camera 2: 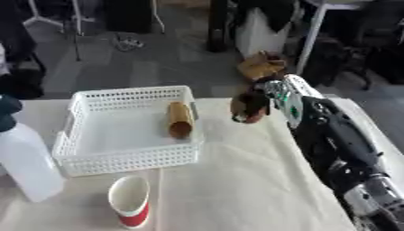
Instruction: Pick up objects on the table and place them in the box.
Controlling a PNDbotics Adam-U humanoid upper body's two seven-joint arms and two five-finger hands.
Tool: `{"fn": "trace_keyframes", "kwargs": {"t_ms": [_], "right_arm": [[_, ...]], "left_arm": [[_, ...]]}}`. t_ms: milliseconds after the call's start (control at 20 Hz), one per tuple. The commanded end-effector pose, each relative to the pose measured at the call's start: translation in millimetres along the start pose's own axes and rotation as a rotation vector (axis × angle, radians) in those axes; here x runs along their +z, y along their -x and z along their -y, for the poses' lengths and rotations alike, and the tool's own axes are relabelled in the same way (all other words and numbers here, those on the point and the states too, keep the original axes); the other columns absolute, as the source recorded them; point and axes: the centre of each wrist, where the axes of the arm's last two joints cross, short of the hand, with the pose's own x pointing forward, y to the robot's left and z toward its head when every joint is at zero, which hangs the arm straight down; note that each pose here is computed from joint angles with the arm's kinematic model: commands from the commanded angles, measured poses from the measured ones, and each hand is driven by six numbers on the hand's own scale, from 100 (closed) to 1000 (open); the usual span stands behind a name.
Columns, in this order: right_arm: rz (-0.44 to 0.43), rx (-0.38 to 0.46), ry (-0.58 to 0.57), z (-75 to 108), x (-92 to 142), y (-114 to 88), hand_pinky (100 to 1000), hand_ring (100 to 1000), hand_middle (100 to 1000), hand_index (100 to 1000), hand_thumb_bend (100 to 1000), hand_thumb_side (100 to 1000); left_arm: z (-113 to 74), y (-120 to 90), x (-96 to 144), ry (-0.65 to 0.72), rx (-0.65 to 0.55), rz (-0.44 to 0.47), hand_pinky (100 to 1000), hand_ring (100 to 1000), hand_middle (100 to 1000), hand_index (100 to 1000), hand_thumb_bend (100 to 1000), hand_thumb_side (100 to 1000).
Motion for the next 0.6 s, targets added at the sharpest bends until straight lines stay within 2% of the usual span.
{"fn": "trace_keyframes", "kwargs": {"t_ms": [50,150,400,600], "right_arm": [[0.019,0.009,0.082,37.1,17,-1,100,424,445,539,100,454],[0.029,0.012,0.093,42.9,20,-6,100,417,439,534,100,463],[0.085,0.036,0.141,65.3,31,-32,100,408,432,529,100,478],[0.119,0.046,0.167,74.9,36,-49,100,401,427,527,100,486]], "left_arm": [[-0.8,-3,-7,-0.005,0.009,0.035,983,934,845,844,100,1000],[-0.9,-3,-7,-0.003,0.008,0.036,983,934,844,844,100,1000],[-1.3,-2,-7,0.005,0.008,0.041,983,934,844,844,100,1000],[-1.2,-3,-7,0.008,0.01,0.042,983,934,844,844,100,1000]]}}
